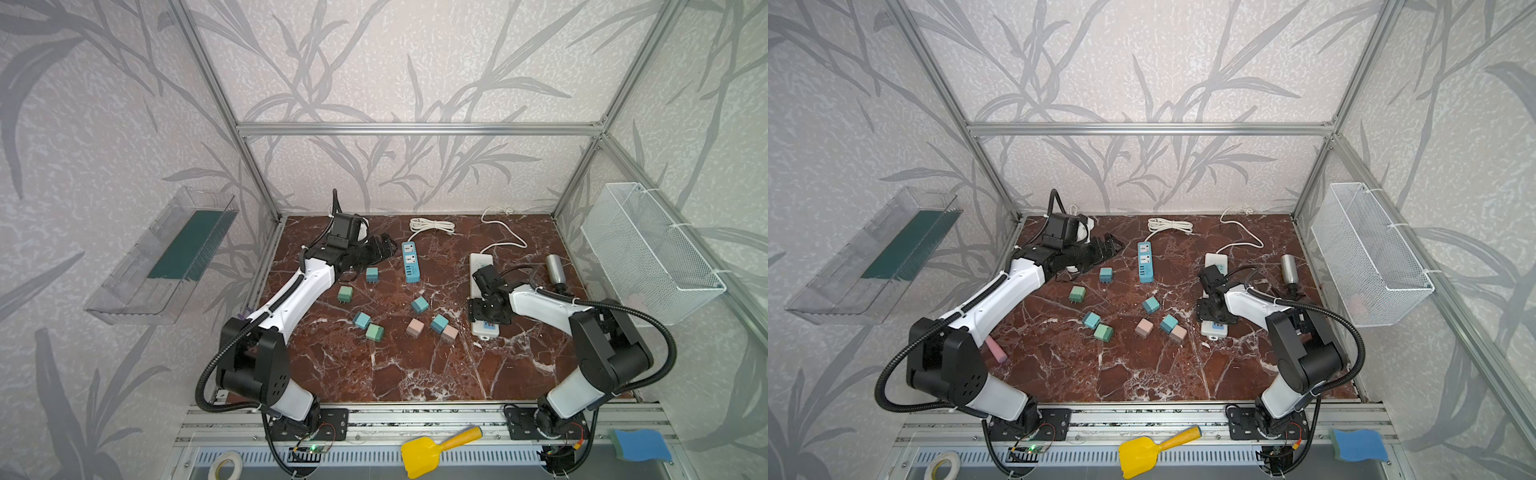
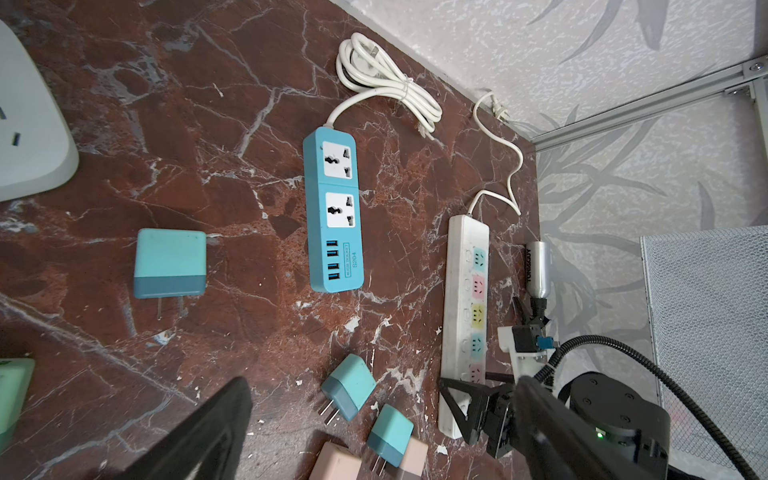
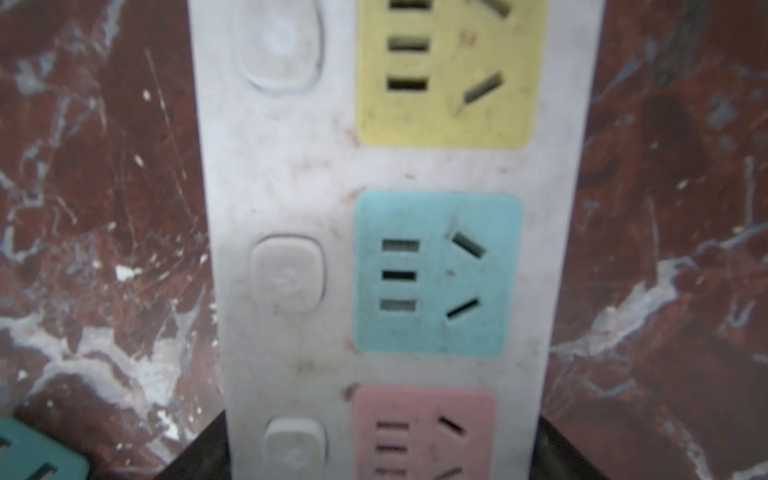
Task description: Insert the plug
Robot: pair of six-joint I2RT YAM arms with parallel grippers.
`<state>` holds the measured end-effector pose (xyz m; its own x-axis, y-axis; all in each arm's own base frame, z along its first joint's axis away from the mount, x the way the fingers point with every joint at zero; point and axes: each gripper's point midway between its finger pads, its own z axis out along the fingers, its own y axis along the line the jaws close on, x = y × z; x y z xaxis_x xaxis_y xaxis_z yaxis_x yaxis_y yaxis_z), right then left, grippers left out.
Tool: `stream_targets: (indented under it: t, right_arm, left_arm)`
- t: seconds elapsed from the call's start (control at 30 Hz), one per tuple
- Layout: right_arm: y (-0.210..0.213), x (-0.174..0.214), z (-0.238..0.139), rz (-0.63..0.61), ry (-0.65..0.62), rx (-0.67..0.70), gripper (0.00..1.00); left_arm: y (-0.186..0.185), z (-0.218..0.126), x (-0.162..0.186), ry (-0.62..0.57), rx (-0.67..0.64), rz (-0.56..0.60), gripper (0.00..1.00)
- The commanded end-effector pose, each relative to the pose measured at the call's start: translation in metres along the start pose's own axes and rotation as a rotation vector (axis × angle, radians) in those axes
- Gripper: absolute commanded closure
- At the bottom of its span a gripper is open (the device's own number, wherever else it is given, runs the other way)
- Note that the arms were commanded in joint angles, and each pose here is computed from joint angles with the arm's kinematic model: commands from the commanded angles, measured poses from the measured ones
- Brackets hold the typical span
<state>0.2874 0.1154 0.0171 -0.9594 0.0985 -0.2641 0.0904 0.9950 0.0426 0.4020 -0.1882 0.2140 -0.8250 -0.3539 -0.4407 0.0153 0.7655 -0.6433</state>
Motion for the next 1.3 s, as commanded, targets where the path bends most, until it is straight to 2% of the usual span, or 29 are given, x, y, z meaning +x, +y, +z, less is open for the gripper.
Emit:
stream_targets:
  t: [0.0,0.2,0.43,0.53,0.7,0.83,0.93,1.03,1.07,1.13,1.27]
  right_arm:
    - [-0.004,0.015,-0.010,-0.006,0.000,0.012,0.26]
    - [-0.003,0.045,-0.015,-0.030,0.018,-0.008,0.26]
    - [-0.007,0.052,-0.037,-0.027,0.012,-0.012,0.08]
    - [-0.011,0.045,-0.062,-0.028,-0.014,-0.005,0.04]
    - [-0.020,0.035,-0.102,-0.053,-0.109,-0.007,0.04]
    - [-0.025,0.025,-0.132,-0.033,-0.196,-0.023,0.06]
    - [-0.032,0.014,-0.142,-0.061,-0.242,0.019,0.14]
    - [-0.029,0.010,-0.144,-0.074,-0.233,-0.010,0.40]
    - [-0.026,0.009,-0.145,-0.079,-0.229,-0.026,0.53]
    - [-0.017,0.010,-0.148,-0.101,-0.220,-0.080,0.69]
    - [-0.005,0.010,-0.154,-0.089,-0.213,-0.178,0.70]
  left_arm:
    - [-0.015,-0.007,-0.005,-0.019,0.021,0.033,0.04]
    - [-0.023,-0.004,0.004,-0.001,0.031,0.061,0.05]
    - [-0.031,0.000,0.013,0.037,0.036,0.085,0.06]
    - [-0.025,0.002,0.017,0.021,-0.035,0.157,0.06]
    - [-0.024,0.009,0.030,0.080,-0.120,0.261,0.06]
    - [-0.027,0.014,0.051,0.152,-0.228,0.434,0.08]
    - [-0.031,0.023,0.068,0.179,-0.233,0.515,0.16]
    - [-0.032,0.029,0.078,0.188,-0.227,0.561,0.18]
    - [-0.028,0.029,0.079,0.185,-0.253,0.571,0.18]
    - [-0.025,0.028,0.080,0.194,-0.293,0.601,0.18]
    - [-0.013,0.036,0.082,0.240,-0.365,0.635,0.18]
